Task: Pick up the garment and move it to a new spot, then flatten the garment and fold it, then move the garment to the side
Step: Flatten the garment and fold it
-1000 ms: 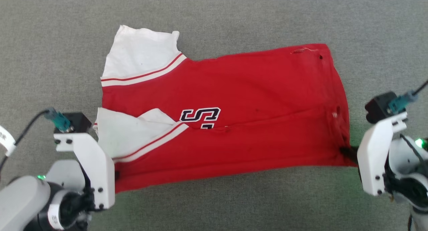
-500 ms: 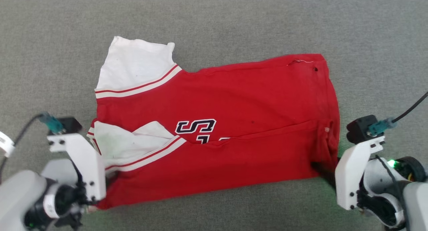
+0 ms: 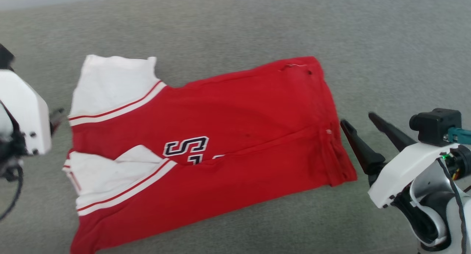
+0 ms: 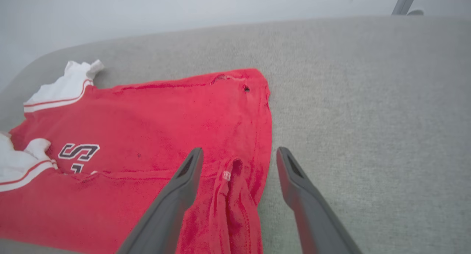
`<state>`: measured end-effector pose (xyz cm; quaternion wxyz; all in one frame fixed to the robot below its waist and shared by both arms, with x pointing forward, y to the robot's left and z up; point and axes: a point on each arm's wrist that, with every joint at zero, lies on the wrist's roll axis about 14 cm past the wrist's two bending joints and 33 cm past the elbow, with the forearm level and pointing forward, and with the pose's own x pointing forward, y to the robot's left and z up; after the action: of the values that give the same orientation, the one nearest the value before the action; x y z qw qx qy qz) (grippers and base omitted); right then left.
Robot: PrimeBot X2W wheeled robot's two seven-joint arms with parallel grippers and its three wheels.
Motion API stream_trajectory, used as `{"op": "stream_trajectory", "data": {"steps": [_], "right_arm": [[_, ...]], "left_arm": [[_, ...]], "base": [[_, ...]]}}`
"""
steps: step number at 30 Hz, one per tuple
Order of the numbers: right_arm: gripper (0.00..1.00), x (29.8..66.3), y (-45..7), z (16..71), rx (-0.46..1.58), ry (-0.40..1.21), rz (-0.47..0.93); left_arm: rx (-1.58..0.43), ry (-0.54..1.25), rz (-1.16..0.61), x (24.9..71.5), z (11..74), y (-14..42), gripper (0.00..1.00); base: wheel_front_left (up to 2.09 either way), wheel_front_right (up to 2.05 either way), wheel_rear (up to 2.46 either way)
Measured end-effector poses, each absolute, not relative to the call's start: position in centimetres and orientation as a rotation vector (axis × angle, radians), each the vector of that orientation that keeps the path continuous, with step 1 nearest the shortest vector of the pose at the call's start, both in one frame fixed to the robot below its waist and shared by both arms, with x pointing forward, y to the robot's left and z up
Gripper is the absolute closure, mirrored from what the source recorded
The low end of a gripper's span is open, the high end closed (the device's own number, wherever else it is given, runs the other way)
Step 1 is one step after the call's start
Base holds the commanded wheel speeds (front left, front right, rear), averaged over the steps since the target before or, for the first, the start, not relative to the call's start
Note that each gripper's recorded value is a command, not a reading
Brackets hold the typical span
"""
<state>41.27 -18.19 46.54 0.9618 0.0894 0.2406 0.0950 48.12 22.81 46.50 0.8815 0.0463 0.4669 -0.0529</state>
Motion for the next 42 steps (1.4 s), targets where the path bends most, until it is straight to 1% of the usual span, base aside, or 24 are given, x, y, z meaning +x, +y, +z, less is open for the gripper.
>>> {"op": "stream_trajectory", "data": {"steps": [5, 8, 11, 15, 20, 24, 25, 26, 28, 31, 38, 42], "right_arm": [[0.00, 41.7, -19.5, 49.3, 0.159, 0.283, 0.134], [0.00, 41.7, -20.1, 49.9, 0.187, 0.203, 0.093], [0.00, 42.0, -21.0, 50.3, 0.181, 0.132, 0.056], [0.00, 42.1, -21.4, 49.3, 0.172, 0.151, 0.042], [0.00, 42.3, -22.4, 46.9, 0.170, 0.240, 0.025], [0.00, 43.4, -22.4, 45.8, 0.175, 0.302, 0.041], [0.00, 43.7, -22.1, 45.4, 0.165, 0.328, 0.059], [0.00, 44.1, -21.7, 45.2, 0.159, 0.346, 0.082], [0.00, 45.0, -20.9, 44.8, 0.170, 0.387, 0.117], [0.00, 46.5, -20.3, 43.9, 0.142, 0.465, 0.165], [0.00, 50.2, -18.1, 42.3, 0.048, 0.642, 0.286], [0.00, 52.1, -17.6, 41.2, -0.033, 0.732, 0.316]], "left_arm": [[0.140, 0.917, -0.154, 52.5, 46.3, 21.7, 0.00], [0.142, 0.879, -0.199, 55.1, 45.8, 20.1, 0.00], [0.171, 0.909, -0.208, 57.2, 43.5, 19.6, 0.00], [0.166, 0.926, -0.209, 58.7, 41.8, 18.8, 0.00], [0.186, 1.029, -0.203, 59.2, 38.0, 18.2, 0.00], [0.194, 1.056, -0.177, 60.1, 37.1, 18.1, 0.00], [0.187, 1.076, -0.162, 60.0, 36.9, 18.1, 0.27], [0.176, 1.105, -0.153, 59.9, 36.7, 18.1, 1.00], [0.132, 1.158, -0.140, 59.6, 36.5, 17.8, 1.00], [0.129, 1.186, -0.150, 59.3, 36.3, 17.2, 1.00], [0.131, 1.187, -0.174, 59.4, 36.6, 16.7, 1.00], [0.123, 1.174, -0.187, 59.5, 36.6, 16.6, 1.00]], "base": [[0.00, 0.00, 0.00], [0.00, 0.00, 0.00], [0.00, 0.00, 0.00], [0.00, 0.00, 0.00], [0.00, 0.00, 0.00], [0.00, 0.00, 0.00], [0.00, 0.00, 0.00], [0.00, 0.00, 0.00], [0.00, 0.00, 0.00], [0.00, 0.00, 0.00], [0.00, 0.00, 0.00], [0.00, 0.00, 0.00]]}}
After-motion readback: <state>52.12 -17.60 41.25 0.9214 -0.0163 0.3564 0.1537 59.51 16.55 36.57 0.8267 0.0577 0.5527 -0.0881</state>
